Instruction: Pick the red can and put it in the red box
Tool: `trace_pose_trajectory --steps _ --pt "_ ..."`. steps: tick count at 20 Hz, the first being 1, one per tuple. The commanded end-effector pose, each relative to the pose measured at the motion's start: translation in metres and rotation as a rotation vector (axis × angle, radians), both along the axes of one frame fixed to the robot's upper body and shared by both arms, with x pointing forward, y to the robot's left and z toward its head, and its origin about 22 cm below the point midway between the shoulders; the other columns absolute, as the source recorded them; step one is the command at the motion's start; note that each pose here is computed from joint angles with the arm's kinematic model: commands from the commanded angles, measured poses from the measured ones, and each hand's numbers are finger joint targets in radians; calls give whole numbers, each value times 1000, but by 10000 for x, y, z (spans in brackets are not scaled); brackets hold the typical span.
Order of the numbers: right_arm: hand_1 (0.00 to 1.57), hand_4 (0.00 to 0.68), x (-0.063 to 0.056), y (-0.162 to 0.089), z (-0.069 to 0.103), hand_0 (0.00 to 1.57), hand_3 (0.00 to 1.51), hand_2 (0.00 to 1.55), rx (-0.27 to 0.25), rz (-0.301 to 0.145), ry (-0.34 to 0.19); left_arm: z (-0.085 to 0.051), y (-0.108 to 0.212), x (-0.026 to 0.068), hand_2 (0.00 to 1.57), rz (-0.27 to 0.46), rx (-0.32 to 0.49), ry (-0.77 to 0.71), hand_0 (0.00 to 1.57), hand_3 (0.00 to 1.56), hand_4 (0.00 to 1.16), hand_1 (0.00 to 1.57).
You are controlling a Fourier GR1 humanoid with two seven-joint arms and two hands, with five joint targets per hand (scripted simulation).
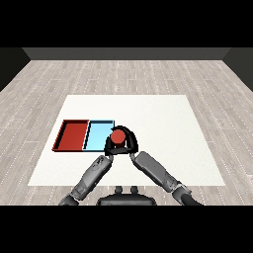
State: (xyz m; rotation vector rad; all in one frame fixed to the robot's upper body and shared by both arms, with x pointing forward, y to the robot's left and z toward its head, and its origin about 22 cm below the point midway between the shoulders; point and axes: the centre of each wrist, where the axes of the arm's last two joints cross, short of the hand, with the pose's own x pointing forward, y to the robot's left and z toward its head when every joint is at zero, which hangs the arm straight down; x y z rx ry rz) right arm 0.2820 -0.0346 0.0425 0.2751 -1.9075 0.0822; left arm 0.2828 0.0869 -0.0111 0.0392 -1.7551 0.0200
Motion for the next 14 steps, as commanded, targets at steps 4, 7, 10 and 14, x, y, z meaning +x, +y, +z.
trace_pose_trajectory --steps 4,7,10,14 --pt "0 0 -55 -81 70 0 0 0 -61 -14 5 13 -86 72 1529 23 -8 -25 1571 1455 1118 1571" --pt "0 0 -46 -71 11 0 0 0 -36 16 0 6 124 87 1555 8 18 -37 1571 1481 1131 1571" --pt "0 0 55 -271 41 0 0 0 -18 -24 -5 -13 -42 49 1571 24 -3 34 1571 1504 1144 1571" --pt "0 0 128 -499 143 0 0 0 2 -94 -50 113 83 196 1571 41 -11 19 1571 1508 1140 1571"
